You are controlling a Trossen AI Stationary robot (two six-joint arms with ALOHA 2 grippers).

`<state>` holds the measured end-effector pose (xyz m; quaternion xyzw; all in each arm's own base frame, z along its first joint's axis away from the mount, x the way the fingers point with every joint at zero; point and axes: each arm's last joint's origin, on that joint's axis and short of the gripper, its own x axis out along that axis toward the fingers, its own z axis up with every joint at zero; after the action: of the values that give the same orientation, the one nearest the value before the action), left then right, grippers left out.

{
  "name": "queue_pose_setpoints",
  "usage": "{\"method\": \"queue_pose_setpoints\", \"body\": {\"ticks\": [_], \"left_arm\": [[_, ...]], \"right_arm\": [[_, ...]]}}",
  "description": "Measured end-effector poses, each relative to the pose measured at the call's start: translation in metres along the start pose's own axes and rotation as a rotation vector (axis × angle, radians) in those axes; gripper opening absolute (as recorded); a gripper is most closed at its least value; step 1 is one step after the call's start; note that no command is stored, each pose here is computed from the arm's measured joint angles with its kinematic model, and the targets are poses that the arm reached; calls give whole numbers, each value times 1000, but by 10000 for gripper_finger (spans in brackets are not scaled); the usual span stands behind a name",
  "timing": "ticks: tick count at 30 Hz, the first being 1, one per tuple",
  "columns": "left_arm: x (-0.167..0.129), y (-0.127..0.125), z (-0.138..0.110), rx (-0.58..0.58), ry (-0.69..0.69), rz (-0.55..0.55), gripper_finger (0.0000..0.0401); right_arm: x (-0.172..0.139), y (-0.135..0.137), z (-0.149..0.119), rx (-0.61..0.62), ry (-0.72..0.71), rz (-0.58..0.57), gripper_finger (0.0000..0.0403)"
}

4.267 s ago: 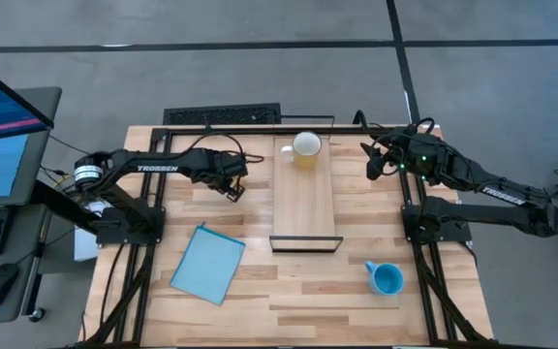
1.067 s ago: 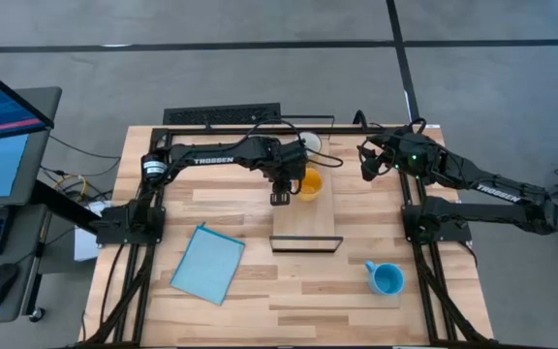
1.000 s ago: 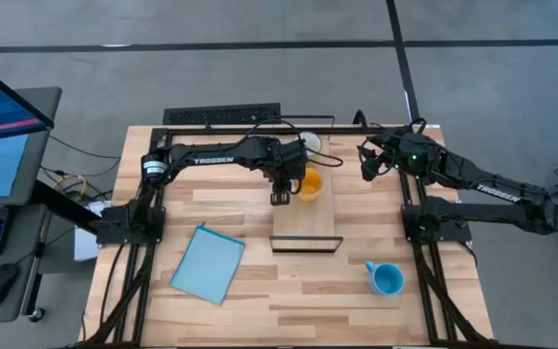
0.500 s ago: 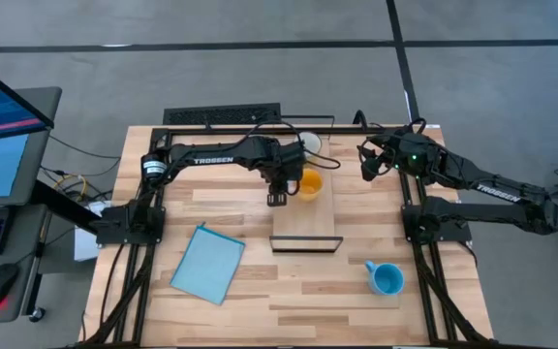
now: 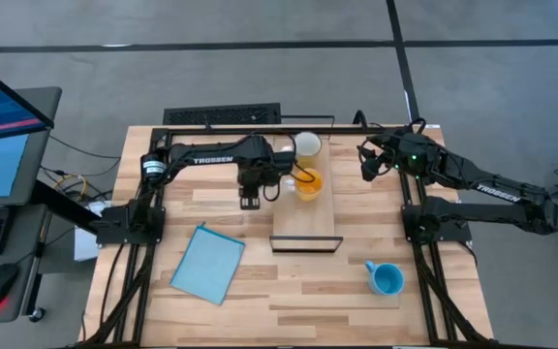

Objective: Stack small to large cups/mugs on shelf
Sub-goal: Put the blue mug on the shelf

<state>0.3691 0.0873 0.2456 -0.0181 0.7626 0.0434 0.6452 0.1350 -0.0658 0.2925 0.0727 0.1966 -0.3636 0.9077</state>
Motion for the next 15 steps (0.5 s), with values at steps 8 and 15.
{"method": "queue_pose_setpoints", "body": {"ticks": [8, 15], "left_arm": [[-41, -8, -16, -81, -242, -165, 121], [-94, -6, -46, -145, -533, -72, 121]], "right_arm": [[0, 0, -3, -11, 30, -4, 221], [0, -1, -4, -14, 37, -5, 221]]}}
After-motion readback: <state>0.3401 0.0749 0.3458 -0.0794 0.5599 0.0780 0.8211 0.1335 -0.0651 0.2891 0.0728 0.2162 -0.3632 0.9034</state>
